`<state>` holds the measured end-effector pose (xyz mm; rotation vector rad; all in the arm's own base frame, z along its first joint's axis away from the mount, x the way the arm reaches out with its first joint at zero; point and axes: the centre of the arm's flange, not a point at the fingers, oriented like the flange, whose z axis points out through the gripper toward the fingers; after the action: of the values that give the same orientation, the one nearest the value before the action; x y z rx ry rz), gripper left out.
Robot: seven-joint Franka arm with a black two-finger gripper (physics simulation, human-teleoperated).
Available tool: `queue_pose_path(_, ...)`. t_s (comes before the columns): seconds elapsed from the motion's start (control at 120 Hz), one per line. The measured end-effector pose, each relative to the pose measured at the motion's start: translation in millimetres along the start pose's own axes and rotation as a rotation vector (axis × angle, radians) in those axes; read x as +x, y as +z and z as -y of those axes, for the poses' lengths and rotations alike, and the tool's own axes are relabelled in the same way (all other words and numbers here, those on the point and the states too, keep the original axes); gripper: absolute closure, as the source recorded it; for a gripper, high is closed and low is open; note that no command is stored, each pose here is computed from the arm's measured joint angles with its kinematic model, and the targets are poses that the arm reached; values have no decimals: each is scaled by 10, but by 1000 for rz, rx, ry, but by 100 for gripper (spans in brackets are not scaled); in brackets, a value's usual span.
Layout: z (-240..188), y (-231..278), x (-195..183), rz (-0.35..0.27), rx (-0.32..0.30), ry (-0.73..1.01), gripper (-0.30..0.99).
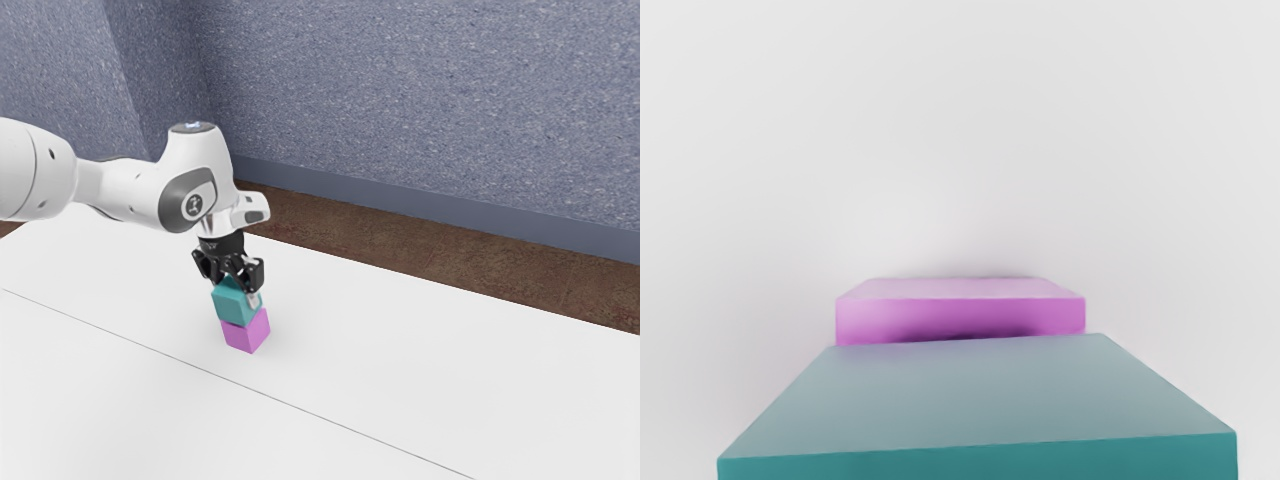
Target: Pick up the blue block with one arm, and put the blue block on the pink block with one arm
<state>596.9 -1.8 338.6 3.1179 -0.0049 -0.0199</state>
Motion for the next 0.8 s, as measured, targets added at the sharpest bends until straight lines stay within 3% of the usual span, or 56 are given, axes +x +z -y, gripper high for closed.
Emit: queue_pose_path(0.8,116,29,48,14,-17,69,37)
